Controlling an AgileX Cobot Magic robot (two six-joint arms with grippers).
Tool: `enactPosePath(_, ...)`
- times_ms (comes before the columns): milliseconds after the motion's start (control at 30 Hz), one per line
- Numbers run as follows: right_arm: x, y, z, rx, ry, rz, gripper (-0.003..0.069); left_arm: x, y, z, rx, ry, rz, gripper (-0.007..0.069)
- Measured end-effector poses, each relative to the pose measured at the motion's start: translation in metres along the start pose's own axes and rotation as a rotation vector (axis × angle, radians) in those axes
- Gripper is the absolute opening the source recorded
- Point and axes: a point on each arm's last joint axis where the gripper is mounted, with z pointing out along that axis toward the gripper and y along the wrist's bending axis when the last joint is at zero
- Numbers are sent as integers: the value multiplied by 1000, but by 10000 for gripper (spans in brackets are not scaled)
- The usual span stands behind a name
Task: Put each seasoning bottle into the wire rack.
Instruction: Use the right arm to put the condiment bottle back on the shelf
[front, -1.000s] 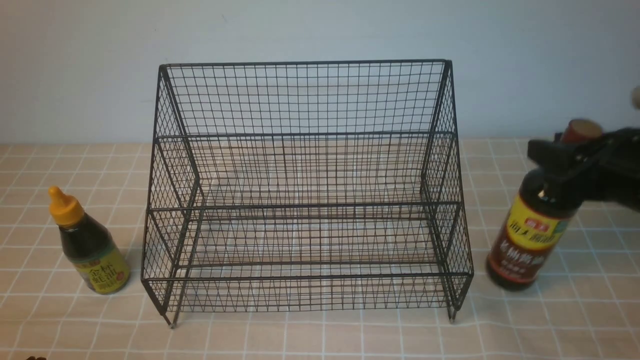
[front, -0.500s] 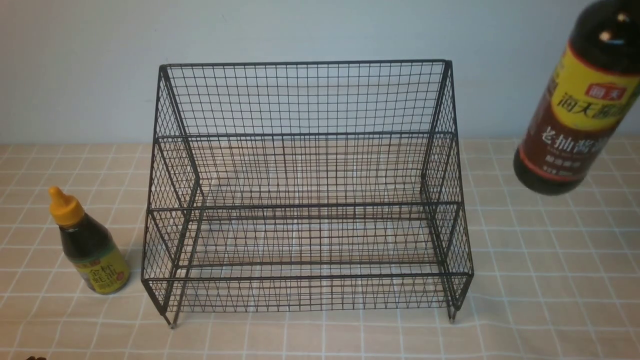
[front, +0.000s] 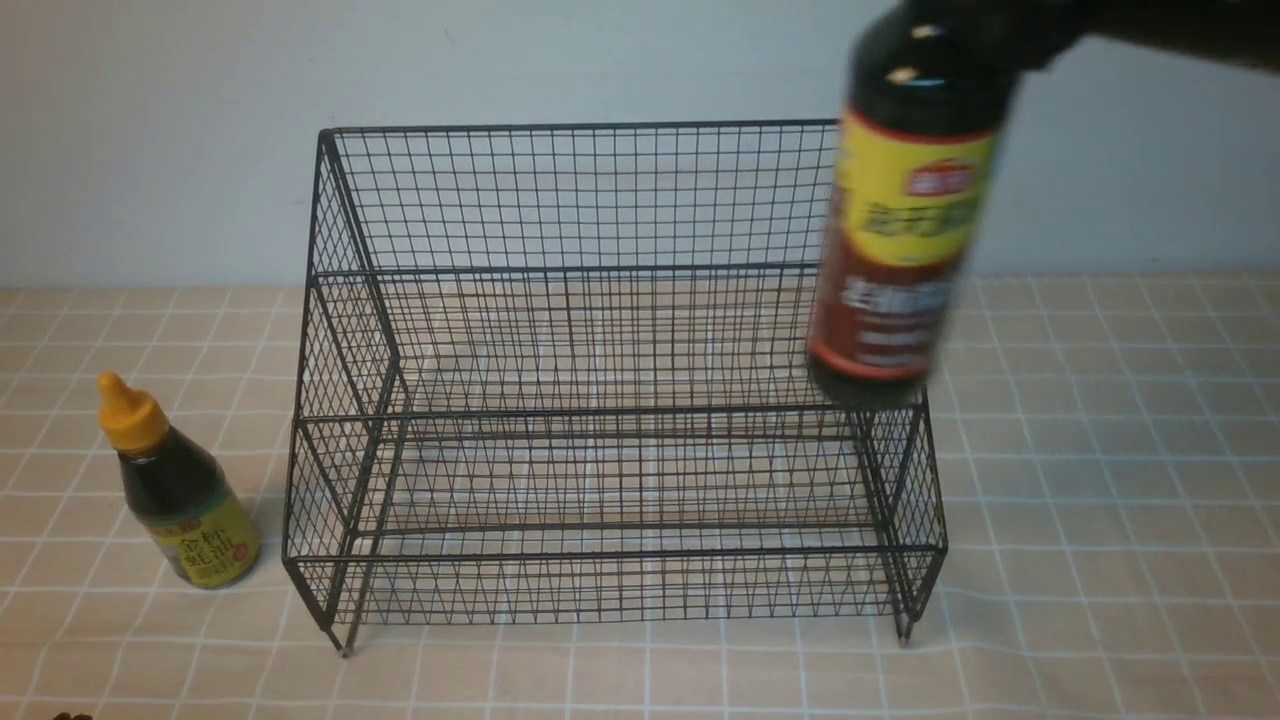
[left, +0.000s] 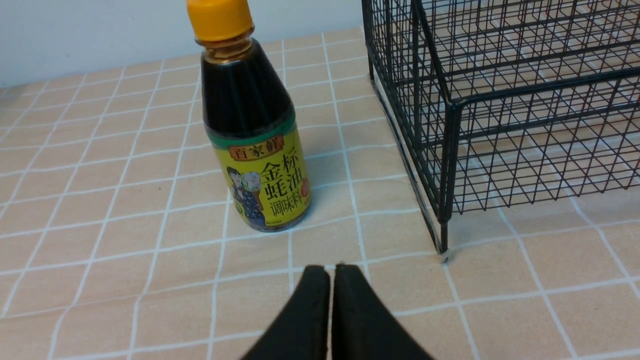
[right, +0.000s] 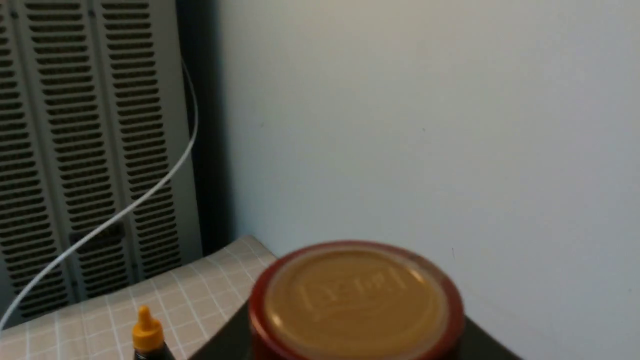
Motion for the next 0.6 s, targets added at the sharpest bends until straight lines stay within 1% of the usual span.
enactPosePath(100,16,-9,17,23,42,26,267,0,0,0,0,0,0,-7)
enactPosePath(300,52,-24,36,35,134,66,267,0,0,0,0,0,0,-7)
enactPosePath(467,78,-30,44,21,242,93,267,0,0,0,0,0,0,-7)
enactPosePath(567,97,-32,46,0,358,108,267,0,0,0,0,0,0,-7)
enactPosePath(600,97,-32,46,1,358,115,267,0,0,0,0,0,0,-7)
